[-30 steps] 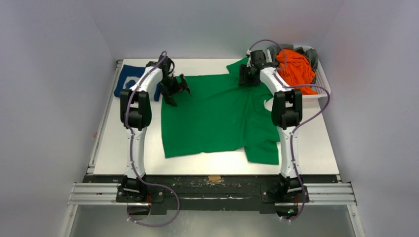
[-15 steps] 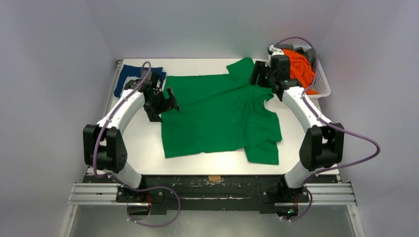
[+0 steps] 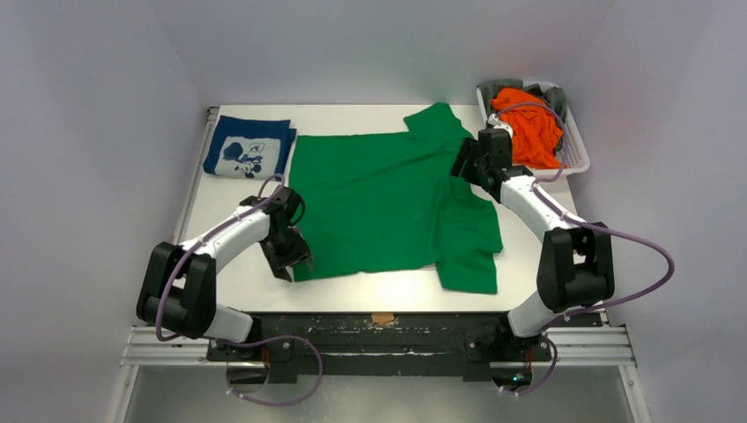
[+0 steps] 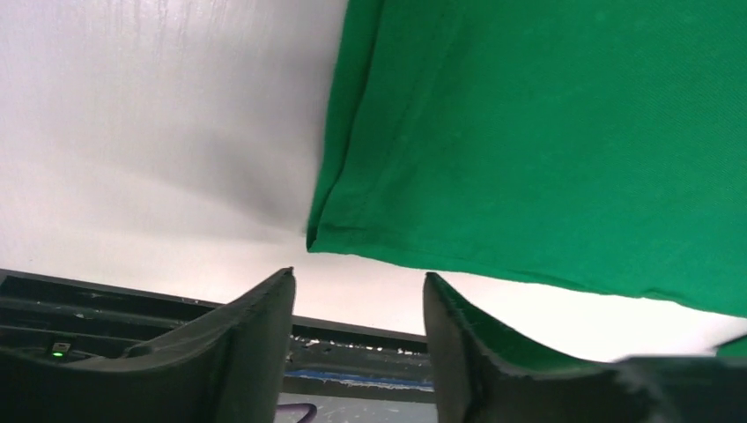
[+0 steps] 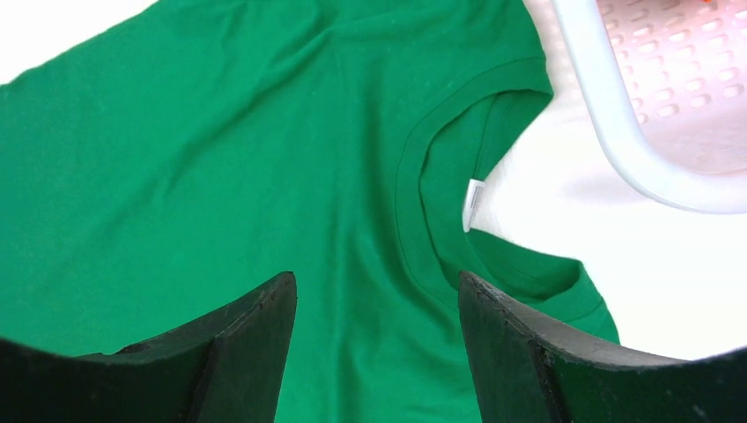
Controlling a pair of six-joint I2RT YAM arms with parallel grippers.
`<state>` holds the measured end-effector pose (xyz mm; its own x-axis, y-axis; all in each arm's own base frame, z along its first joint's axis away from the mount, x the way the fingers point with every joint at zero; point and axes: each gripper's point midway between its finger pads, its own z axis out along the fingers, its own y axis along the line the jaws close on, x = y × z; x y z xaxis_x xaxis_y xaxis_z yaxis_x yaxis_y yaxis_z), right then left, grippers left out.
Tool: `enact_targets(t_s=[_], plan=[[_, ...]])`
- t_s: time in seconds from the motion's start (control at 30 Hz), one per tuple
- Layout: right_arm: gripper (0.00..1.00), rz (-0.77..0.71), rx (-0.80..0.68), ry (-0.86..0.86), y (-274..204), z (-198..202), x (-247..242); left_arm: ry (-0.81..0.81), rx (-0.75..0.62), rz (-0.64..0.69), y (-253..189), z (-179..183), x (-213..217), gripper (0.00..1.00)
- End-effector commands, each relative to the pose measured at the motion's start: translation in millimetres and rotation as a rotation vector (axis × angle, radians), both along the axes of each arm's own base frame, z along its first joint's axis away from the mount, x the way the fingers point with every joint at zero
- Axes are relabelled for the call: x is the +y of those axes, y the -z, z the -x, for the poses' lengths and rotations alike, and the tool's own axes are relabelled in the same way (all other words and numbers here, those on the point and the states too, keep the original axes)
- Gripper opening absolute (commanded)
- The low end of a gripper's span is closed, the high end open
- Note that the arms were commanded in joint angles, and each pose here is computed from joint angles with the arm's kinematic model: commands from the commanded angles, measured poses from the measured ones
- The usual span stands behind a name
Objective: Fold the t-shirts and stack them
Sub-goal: Grab the side of the flattened tshirt closest away from the robot with both arms
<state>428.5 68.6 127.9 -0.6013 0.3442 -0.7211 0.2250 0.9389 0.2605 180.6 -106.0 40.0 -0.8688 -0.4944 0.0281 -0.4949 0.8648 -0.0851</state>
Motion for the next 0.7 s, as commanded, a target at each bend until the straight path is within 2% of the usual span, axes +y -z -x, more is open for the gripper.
enact_targets(t_s=[0.0,0.2,0.3,0.37,0.67], plan=[[0.66,-0.036,-0.102,0.03,-29.2,-8.6,-0.4,-0.044,-0.044,-0.011,2.6,2.6,-0.7,0.5],[0.66,-0.039,-0.094,0.013,-26.4,-8.7,2.4,-0.067,-0.034,-0.101,19.8,0.9,12.8,0.47],[0.65,-0.036,-0.094,0.006,-27.1,-8.3,3.0,-0.074,-0.023,-0.155,22.8,-2.2,19.0,0.38],[0.65,-0.032,-0.094,0.007,-27.8,-7.5,1.8,-0.09,-0.032,-0.19,22.3,-3.2,25.0,0.37],[0.65,-0.036,-0.109,-0.007,-33.4,-7.0,3.9,-0.116,-0.047,-0.191,20.4,-17.2,20.0,0.36]])
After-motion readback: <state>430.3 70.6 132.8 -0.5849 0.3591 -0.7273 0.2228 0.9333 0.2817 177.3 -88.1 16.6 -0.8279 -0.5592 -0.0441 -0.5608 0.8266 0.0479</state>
